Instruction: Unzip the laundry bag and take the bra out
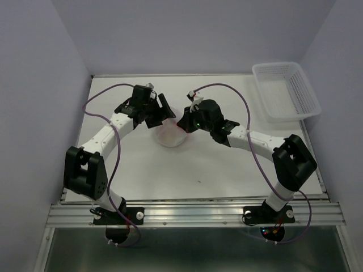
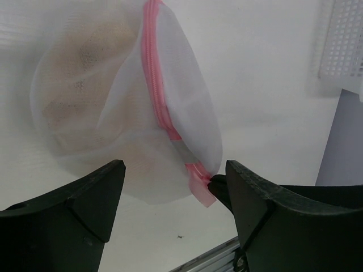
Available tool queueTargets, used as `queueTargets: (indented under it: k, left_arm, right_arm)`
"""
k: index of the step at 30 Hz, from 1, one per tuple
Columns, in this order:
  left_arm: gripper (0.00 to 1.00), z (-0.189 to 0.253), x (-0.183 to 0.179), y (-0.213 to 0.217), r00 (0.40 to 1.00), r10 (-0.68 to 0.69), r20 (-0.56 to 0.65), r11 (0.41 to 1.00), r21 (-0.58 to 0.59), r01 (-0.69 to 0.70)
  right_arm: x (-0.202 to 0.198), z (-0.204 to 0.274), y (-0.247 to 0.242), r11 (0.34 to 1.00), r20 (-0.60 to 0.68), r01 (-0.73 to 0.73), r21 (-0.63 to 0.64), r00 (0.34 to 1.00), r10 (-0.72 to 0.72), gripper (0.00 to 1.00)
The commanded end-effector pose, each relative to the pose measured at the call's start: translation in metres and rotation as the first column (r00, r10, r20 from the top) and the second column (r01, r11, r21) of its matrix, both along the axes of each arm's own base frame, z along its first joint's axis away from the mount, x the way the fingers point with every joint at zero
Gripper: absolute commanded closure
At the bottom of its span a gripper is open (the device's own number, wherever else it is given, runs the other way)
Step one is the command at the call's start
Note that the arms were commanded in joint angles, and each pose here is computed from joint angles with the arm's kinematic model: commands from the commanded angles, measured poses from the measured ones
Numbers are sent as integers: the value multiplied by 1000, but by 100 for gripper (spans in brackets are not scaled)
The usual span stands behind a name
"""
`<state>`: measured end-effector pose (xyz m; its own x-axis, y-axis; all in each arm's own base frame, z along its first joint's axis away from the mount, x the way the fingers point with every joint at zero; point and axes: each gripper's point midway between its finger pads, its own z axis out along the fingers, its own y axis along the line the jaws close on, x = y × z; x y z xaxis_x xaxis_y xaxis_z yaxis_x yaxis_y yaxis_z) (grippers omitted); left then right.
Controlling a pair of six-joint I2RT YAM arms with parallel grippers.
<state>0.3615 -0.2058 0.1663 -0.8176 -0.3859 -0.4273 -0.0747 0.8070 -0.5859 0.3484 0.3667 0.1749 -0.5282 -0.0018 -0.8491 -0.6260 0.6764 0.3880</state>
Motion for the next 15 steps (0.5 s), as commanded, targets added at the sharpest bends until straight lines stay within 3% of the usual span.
queueTargets:
  k: [1,11,13,15]
  left_arm:
    - [17,8,1,-7,999,-23,29,999,-34,24]
    - [34,-11,11,-20,999,-42,-29,997,-65,40]
    - [46,-12,10,-20,998,-46,-30,997,-65,44]
    - [66,-11,11,-22,998,-54,-26,996,-72,52]
  right_arm:
    - [0,52,17,994,107,-51,101,993,40,99]
    - [-1,48,23,994,113,-66,90,992,55,99]
    - [0,49,24,993,114,-67,93,992,56,99]
    - [0,47,25,993,111,-71,94,992,60,99]
